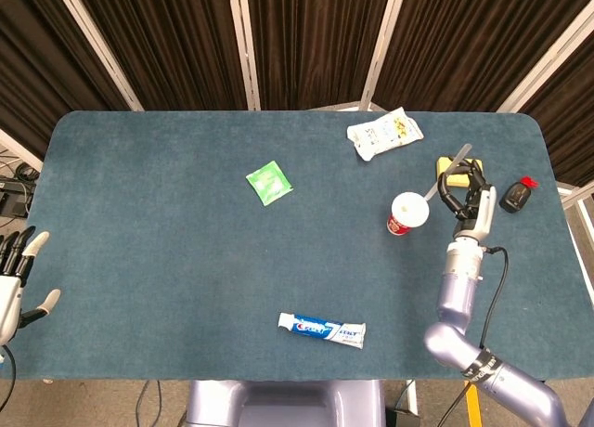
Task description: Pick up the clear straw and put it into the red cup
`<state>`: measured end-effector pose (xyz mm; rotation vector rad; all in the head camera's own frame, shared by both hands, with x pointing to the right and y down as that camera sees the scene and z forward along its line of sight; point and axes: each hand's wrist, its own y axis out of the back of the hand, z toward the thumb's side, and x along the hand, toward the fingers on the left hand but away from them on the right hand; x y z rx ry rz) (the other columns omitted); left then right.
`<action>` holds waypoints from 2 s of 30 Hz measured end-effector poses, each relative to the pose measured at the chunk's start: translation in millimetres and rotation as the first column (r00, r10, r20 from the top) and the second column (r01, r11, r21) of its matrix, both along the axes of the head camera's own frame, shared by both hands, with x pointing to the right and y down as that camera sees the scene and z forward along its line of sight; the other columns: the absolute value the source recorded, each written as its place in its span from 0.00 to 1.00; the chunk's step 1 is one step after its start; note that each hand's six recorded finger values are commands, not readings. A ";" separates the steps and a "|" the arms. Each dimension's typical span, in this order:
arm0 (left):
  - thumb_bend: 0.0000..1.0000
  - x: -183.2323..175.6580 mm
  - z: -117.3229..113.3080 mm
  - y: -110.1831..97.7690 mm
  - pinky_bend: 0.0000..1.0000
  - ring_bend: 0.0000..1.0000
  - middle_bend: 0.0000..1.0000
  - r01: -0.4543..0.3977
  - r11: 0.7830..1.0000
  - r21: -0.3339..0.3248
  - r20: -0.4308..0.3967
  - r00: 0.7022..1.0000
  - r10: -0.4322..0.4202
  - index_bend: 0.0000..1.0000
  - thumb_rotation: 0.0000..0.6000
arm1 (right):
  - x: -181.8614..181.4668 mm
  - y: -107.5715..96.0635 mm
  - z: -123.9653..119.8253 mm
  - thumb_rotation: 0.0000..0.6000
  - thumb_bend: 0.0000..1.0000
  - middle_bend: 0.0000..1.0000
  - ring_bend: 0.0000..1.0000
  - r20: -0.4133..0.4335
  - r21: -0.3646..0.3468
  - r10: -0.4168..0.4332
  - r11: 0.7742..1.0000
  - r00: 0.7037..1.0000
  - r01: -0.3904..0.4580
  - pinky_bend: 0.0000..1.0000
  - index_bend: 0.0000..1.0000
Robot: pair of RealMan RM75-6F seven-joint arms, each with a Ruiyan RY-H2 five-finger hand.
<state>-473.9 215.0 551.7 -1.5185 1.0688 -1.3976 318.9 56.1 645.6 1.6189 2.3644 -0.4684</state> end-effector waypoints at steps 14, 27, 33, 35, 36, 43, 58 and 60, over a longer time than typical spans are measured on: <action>0.28 1.2 1.0 0.1 0.00 0.00 0.00 -0.008 1.000 -0.003 0.002 1.000 0.008 0.10 1.00 | -7.9 9.3 20.2 1.00 0.38 0.32 0.00 0.021 -0.031 0.000 1.000 1.000 0.000 0.00 0.62; 0.28 2.3 2.1 0.1 0.00 0.00 0.00 -0.013 1.000 -0.009 -0.004 1.000 0.013 0.10 1.00 | -20.0 8.6 27.0 1.00 0.38 0.32 0.00 0.016 -0.042 -0.021 0.999 1.000 0.021 0.00 0.63; 0.28 1.8 2.1 0.4 0.00 0.00 0.00 -0.011 1.000 -0.011 -0.005 1.000 0.011 0.10 1.00 | -17.9 10.6 32.0 1.00 0.38 0.32 0.00 0.011 -0.055 -0.016 0.998 1.000 0.017 0.00 0.63; 0.28 1.9 2.2 0.5 0.00 0.00 0.00 -0.012 1.000 -0.012 -0.006 1.000 0.012 0.10 1.00 | -18.0 11.2 33.8 1.00 0.38 0.32 0.00 0.009 -0.060 -0.018 0.998 1.000 0.018 0.00 0.63; 0.28 2.0 2.2 0.4 0.00 0.00 0.00 -0.012 1.000 -0.012 -0.006 1.000 0.012 0.10 1.00 | -18.2 11.5 34.5 1.00 0.38 0.32 0.00 0.008 -0.062 -0.019 0.998 1.000 0.019 0.00 0.63; 0.28 2.2 2.4 0.3 0.00 0.00 0.00 -0.012 1.000 -0.012 -0.007 1.000 0.012 0.10 1.00 | -20.2 14.1 39.1 1.00 0.38 0.32 0.00 0.007 -0.075 -0.023 0.997 1.000 0.023 0.00 0.63; 0.28 2.2 2.5 0.3 0.00 0.00 0.00 -0.010 1.000 -0.014 -0.009 1.000 0.010 0.10 1.00 | -23.4 12.3 45.6 1.00 0.37 0.32 0.00 0.000 -0.090 -0.033 0.995 0.999 0.033 0.00 0.63; 0.28 2.2 2.6 0.2 0.00 0.00 0.00 -0.009 1.000 -0.014 -0.009 1.000 0.009 0.10 1.00 | -24.5 12.4 46.0 1.00 0.37 0.32 0.00 -0.002 -0.090 -0.036 0.995 0.999 0.036 0.00 0.63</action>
